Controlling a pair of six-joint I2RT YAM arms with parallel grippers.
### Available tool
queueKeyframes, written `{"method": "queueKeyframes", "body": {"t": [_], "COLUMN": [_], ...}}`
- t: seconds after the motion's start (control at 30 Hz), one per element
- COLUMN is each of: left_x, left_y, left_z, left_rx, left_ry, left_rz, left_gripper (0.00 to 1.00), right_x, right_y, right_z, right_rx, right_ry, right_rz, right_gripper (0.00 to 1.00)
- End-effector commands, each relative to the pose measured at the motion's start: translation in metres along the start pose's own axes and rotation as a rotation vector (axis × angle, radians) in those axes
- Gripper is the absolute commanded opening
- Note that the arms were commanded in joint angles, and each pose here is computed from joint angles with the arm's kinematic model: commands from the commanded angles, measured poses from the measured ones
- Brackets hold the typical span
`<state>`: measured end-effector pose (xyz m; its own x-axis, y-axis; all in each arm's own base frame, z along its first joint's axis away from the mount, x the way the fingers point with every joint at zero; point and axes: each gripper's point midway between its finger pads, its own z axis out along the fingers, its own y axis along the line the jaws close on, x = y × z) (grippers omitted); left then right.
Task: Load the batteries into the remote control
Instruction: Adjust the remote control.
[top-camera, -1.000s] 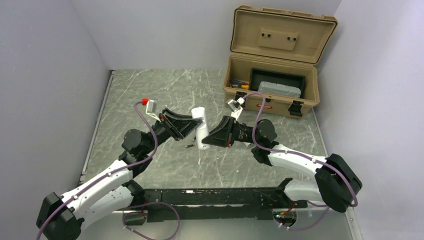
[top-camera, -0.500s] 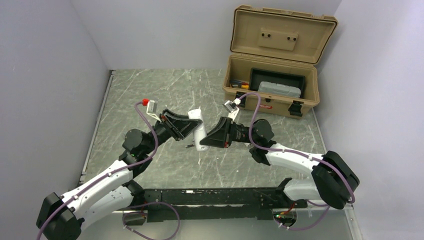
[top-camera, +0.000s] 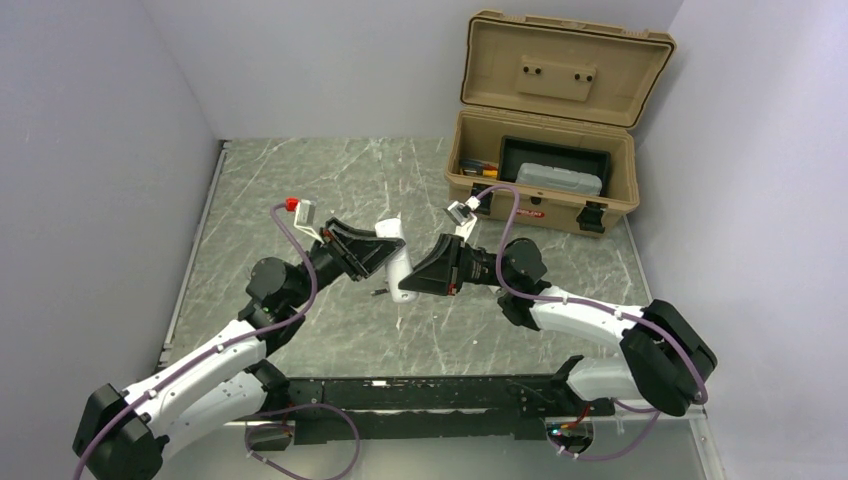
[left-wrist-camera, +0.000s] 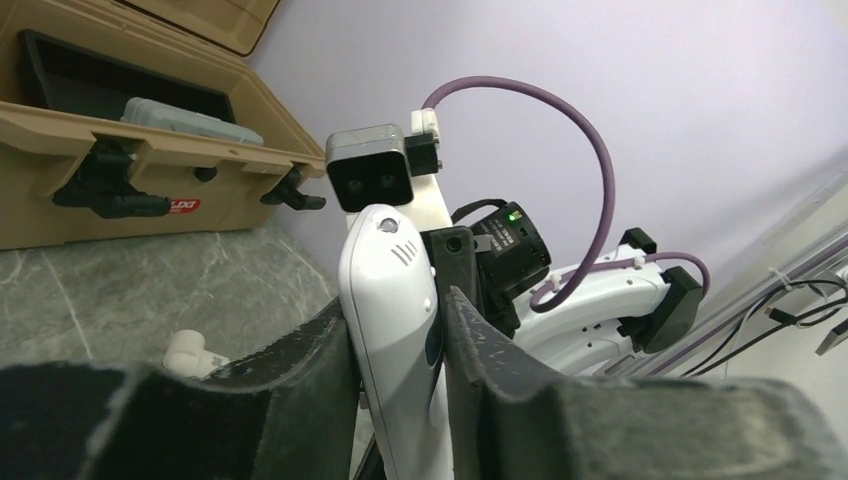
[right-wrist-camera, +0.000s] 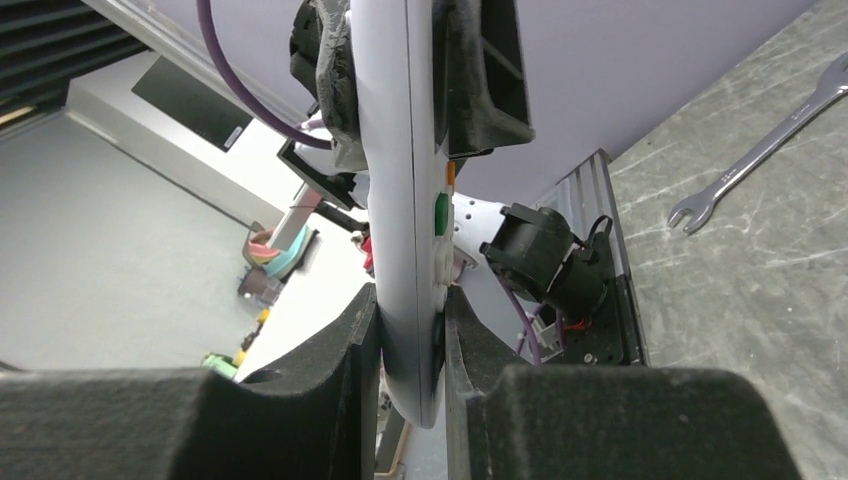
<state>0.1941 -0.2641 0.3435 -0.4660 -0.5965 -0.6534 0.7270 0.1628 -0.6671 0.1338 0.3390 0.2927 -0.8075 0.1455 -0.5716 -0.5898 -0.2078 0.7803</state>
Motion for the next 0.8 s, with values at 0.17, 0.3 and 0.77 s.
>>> {"method": "queueKeyframes", "body": {"t": [0.17,0.3,0.77], "left_x": [-0.004,-0.001,0.011], "left_y": [-0.012,-0.003,0.009], "left_z": [0.004,0.003,-0.011], "left_rx": [0.040,-0.008,-0.149], "left_ry": [0.001,0.014,0.119], "left_rz": [0.000,-0.015,-0.034], "left_gripper": [0.04,0.00,0.00], "right_x": [-0.006,-0.018,-0.058], "right_y": [0.012,0.001,-0.042], "right_z": [0.003,0.002,-0.057], "right_rx": [-0.030,0.070,0.657], "right_ry": [-0.015,-0.053,-0.093], "right_rz": [-0.035,-0.105,-0.518], "right_gripper": [0.03,0.52,0.73]}}
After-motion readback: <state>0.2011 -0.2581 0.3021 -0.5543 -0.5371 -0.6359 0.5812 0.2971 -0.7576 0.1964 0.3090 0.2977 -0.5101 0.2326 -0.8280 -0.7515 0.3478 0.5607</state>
